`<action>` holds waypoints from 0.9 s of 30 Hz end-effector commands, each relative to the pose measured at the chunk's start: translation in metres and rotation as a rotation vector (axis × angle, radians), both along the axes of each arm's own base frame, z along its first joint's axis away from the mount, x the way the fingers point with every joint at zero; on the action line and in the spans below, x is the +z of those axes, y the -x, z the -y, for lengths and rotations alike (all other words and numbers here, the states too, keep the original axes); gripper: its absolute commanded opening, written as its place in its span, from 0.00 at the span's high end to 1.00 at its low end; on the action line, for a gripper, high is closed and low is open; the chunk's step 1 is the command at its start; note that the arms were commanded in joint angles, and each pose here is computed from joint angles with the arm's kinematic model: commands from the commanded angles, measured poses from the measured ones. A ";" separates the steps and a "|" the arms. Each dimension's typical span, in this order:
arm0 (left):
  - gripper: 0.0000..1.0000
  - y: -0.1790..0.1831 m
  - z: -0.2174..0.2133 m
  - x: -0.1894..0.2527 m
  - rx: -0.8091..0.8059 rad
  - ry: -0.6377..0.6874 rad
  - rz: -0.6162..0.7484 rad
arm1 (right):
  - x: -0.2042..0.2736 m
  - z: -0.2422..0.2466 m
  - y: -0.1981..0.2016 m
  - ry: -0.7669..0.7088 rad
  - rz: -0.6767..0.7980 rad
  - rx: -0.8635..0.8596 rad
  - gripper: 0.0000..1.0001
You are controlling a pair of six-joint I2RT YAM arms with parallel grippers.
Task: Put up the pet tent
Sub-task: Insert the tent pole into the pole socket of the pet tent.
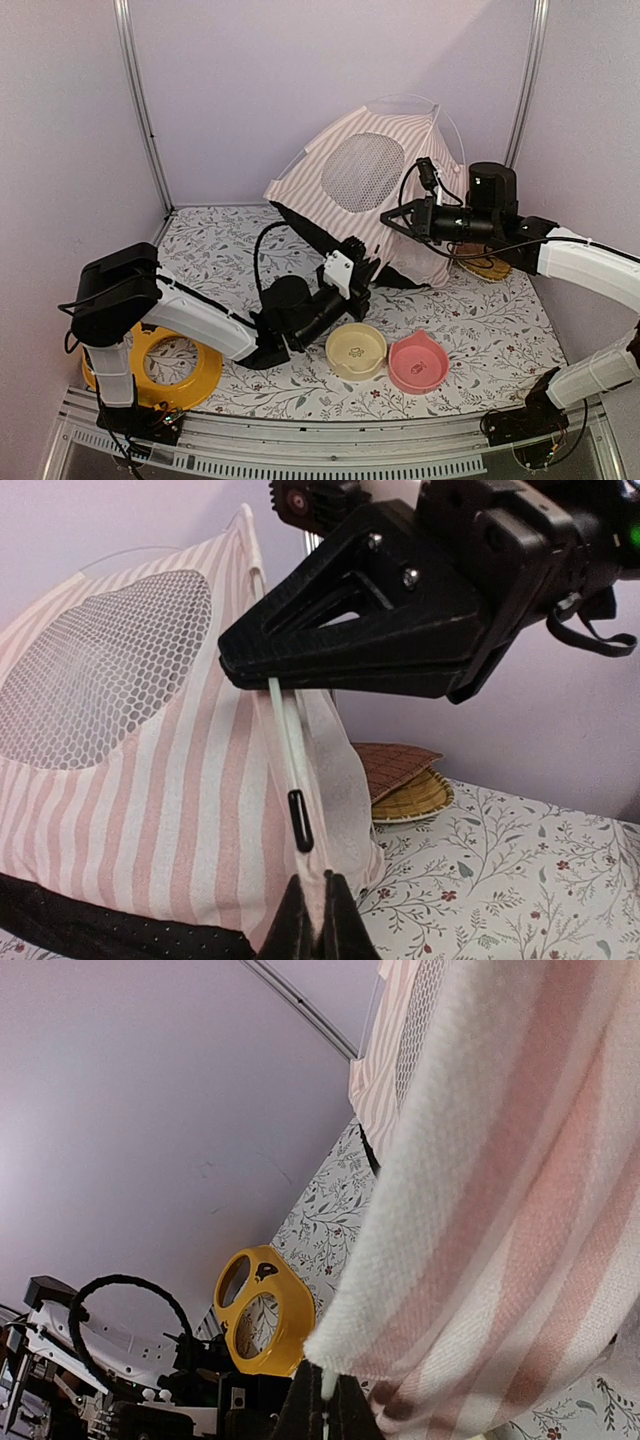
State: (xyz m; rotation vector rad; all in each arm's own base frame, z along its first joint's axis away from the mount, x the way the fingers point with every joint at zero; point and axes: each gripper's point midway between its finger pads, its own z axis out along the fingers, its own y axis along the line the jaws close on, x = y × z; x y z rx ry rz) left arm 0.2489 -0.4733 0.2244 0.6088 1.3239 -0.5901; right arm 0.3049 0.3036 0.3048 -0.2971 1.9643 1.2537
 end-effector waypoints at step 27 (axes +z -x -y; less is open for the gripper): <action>1.00 0.050 0.014 -0.066 -0.147 -0.224 -0.096 | 0.092 0.059 -0.055 -0.154 0.330 -0.316 1.00</action>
